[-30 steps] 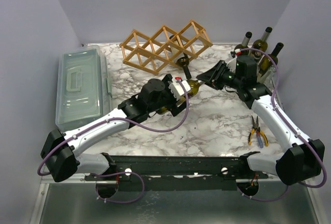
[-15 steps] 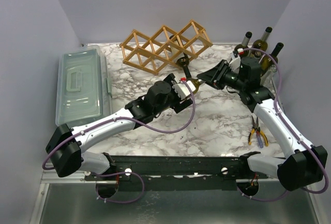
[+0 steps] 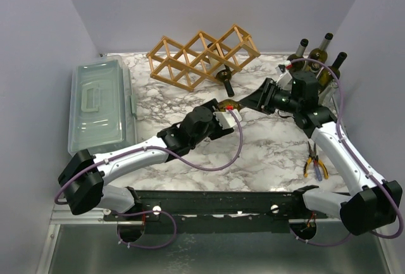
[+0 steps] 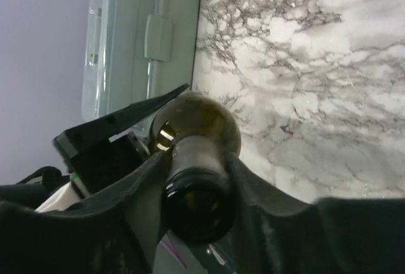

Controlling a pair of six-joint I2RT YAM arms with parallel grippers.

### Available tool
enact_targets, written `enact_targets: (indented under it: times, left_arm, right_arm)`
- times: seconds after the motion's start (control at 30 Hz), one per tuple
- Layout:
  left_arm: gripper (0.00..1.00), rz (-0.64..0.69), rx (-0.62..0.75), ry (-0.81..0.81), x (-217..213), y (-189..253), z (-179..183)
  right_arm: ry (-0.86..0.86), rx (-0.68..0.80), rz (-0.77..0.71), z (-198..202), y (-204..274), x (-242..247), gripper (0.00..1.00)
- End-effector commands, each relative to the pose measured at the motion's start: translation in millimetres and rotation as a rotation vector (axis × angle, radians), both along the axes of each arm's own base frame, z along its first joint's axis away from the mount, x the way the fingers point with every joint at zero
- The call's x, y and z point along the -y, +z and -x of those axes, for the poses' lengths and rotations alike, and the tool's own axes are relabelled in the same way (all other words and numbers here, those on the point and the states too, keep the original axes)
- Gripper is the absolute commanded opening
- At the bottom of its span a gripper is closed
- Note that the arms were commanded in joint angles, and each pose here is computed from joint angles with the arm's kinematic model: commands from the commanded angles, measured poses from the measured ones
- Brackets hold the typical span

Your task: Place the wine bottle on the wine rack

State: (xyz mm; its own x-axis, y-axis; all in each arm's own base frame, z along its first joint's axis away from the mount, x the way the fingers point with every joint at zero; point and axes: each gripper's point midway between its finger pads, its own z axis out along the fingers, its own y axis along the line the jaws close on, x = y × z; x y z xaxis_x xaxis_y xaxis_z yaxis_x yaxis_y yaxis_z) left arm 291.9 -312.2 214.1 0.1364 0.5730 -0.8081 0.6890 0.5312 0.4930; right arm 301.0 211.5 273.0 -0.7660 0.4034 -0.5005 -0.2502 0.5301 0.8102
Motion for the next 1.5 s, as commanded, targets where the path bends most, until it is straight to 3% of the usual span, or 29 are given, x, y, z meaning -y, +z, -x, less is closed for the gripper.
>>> enact_targets:
  times: [0.0, 0.23, 0.33, 0.6, 0.73, 0.93, 1.2, 1.47]
  left_arm:
    - [0.0, -0.081, 0.149, 0.064, -12.1, 7.7, -13.8]
    - [0.0, -0.171, 0.241, 0.03, -9.8, 0.3, -5.0]
    - [0.0, -0.177, 0.254, 0.031, -10.2, 0.1, -5.0]
    - [0.0, -0.268, 0.314, -0.03, -10.6, -11.8, -0.8]
    - [0.0, -0.303, 0.339, -0.099, -7.8, -17.7, 7.1]
    - [0.0, -0.353, 0.383, -0.196, -6.7, -24.4, 20.8]
    - [0.0, -0.377, 0.437, -0.281, -5.1, -21.1, 36.7]
    - [0.0, -0.407, 0.478, -0.332, -3.6, -19.9, 47.3]
  right_arm:
    - [0.068, 0.025, 0.151, 26.7, -2.9, 12.5, 0.52]
    - [0.001, 0.044, 0.365, 32.0, -14.9, 44.9, 0.88]
    - [-0.042, 0.07, 0.432, 34.8, -11.8, 59.2, 0.95]
    - [-0.249, 0.114, 0.596, 31.4, 2.4, 105.3, 0.99]
    - [-0.255, 0.145, 0.632, 31.0, 11.9, 111.0, 0.99]
    - [-0.075, 0.127, 0.625, 42.5, -0.8, 91.8, 0.99]
    - [0.277, 0.039, 0.408, 74.9, -33.4, 32.6, 0.99]
    - [0.413, -0.058, 0.348, 90.9, -68.8, 10.7, 0.94]
